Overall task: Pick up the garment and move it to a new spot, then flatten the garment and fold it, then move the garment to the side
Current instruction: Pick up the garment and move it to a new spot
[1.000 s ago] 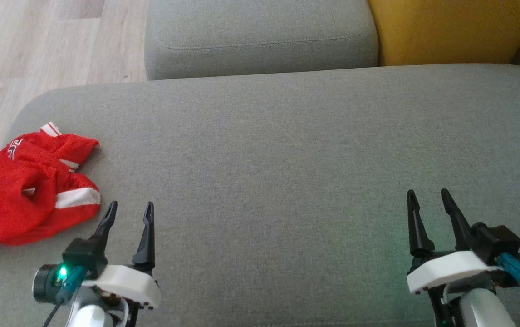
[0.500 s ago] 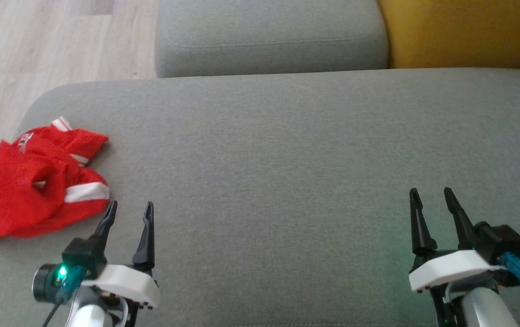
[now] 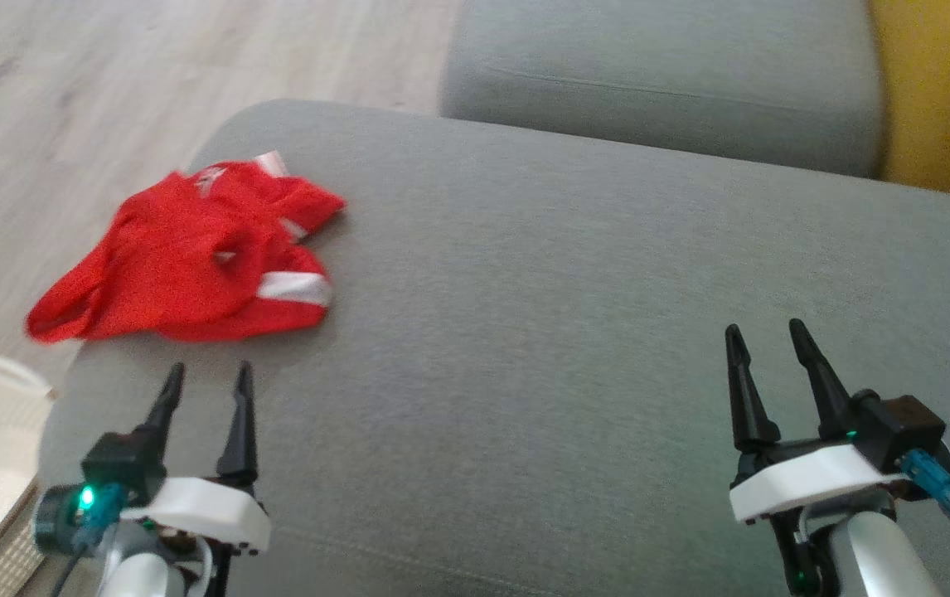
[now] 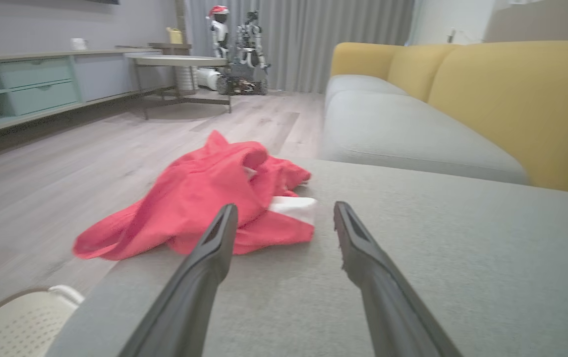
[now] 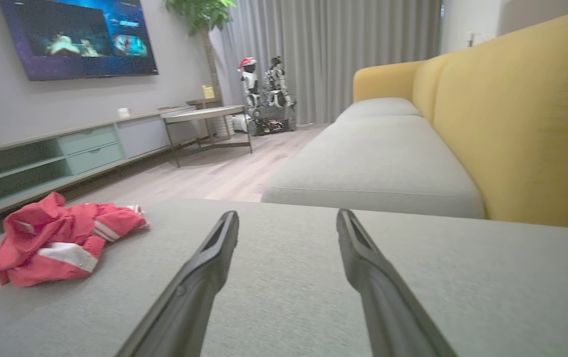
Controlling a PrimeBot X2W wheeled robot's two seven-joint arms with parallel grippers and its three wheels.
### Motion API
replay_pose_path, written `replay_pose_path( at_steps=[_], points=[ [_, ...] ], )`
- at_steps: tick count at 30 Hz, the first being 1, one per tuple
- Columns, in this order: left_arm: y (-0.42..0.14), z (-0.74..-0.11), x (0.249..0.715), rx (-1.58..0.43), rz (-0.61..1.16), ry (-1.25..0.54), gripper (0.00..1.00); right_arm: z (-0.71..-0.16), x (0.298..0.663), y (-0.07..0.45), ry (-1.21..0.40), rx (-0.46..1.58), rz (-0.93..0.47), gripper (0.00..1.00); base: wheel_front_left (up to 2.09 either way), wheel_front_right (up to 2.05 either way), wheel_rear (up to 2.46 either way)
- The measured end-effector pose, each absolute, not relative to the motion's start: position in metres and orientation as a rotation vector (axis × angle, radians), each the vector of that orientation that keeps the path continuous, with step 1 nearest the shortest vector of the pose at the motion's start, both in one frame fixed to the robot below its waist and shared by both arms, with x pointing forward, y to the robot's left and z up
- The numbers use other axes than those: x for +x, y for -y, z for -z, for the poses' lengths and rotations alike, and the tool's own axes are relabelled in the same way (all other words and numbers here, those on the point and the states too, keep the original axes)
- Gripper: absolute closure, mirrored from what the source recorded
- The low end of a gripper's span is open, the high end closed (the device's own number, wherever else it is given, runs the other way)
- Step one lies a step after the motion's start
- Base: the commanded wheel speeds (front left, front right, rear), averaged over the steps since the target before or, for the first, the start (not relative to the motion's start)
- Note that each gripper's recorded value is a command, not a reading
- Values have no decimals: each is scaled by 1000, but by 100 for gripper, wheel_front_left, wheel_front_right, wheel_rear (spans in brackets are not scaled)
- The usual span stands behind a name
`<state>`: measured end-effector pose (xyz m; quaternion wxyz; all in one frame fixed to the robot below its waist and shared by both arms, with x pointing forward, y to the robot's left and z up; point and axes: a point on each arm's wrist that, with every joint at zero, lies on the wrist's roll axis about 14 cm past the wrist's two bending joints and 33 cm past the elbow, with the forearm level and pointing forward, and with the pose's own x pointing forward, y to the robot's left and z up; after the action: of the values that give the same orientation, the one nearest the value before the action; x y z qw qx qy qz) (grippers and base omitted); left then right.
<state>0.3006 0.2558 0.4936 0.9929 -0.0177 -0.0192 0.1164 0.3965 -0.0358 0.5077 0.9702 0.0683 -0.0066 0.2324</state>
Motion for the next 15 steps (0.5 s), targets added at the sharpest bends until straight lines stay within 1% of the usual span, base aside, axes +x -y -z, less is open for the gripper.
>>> replay_pose_path(
  at_steps=[1,9,15],
  points=[
    [-256,-494,301,-35,-233,38,0,-508,397,36,13,138,-469,0,0,0,0],
    [-307,-497,256,-26,-422,54,0,-511,394,-22,8,127,-635,0,0,0,0],
    [-324,-499,237,-17,-490,61,0,-511,391,-43,4,126,-695,0,0,0,0]
  ],
)
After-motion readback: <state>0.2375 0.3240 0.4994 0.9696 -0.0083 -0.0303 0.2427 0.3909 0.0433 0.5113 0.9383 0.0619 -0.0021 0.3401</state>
